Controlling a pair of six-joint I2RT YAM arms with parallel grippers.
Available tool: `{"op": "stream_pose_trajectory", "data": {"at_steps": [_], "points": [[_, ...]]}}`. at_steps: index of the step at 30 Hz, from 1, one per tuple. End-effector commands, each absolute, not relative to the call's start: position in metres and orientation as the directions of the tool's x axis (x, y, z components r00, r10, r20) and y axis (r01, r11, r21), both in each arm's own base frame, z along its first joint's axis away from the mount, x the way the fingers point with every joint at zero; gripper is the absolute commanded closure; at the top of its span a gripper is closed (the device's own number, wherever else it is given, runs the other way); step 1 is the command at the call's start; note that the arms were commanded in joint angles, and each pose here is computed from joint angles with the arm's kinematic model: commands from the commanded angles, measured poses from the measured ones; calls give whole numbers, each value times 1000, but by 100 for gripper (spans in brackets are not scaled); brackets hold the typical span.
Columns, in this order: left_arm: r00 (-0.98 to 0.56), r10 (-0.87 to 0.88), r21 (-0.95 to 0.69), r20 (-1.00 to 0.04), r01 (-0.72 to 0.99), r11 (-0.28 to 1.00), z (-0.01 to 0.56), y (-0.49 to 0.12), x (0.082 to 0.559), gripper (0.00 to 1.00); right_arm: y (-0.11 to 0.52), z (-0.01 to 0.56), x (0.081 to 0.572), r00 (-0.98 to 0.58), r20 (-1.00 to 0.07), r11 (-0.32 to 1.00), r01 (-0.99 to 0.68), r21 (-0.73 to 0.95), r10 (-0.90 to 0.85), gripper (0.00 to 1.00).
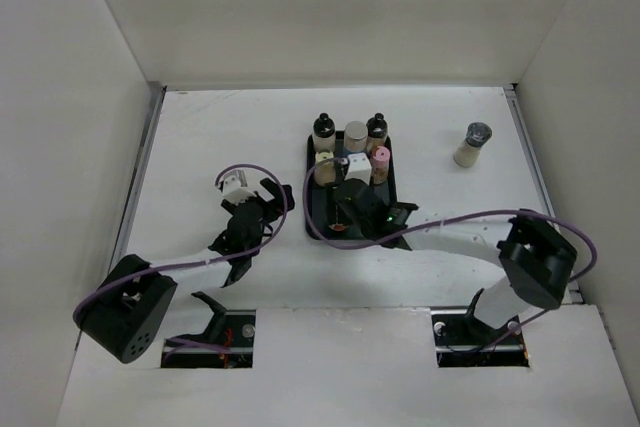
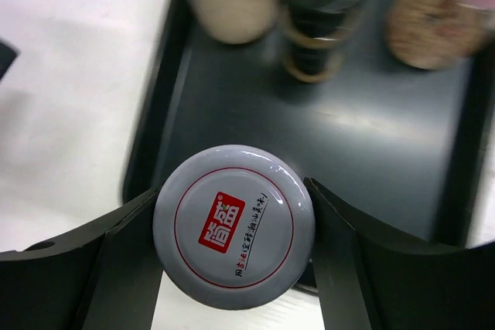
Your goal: Organize the condiment bottles
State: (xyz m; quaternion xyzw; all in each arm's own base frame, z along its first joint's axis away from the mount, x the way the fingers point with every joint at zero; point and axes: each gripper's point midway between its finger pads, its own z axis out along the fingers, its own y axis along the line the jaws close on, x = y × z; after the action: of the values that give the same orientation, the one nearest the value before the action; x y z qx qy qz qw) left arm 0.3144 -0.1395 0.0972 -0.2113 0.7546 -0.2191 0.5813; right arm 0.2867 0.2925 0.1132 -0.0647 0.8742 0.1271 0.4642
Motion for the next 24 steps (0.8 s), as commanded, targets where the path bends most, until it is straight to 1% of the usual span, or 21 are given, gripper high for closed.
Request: {"op": "stream_pose_trajectory", "data": {"at_steps": [1, 4, 9, 19, 21, 24], "points": [[-192, -626, -631, -756, -44, 775, 112, -137, 316, 0, 343, 172, 309, -446, -885, 916, -287, 281, 132, 45], [-191, -628, -633, -754, -43, 773, 112, -137, 315, 0, 359, 166, 310, -451, -887, 916, -307, 259, 100, 45], [-201, -628, -634, -752, -39, 772, 111, -139, 316, 0, 368, 154, 314, -452, -891, 924, -316, 214, 52, 44], [-189, -635, -639, -749, -50, 768, 111, -134, 316, 0, 383, 127, 298, -490, -872, 920, -341, 195, 3, 40], [-191, -636, -640, -748, -50, 767, 111, -134, 316, 0, 384, 126, 297, -492, -871, 918, -344, 195, 1, 35], [-186, -640, -643, -746, -50, 764, 112, -133, 316, 0, 380, 131, 296, -491, -871, 922, -336, 193, 3, 17]]}}
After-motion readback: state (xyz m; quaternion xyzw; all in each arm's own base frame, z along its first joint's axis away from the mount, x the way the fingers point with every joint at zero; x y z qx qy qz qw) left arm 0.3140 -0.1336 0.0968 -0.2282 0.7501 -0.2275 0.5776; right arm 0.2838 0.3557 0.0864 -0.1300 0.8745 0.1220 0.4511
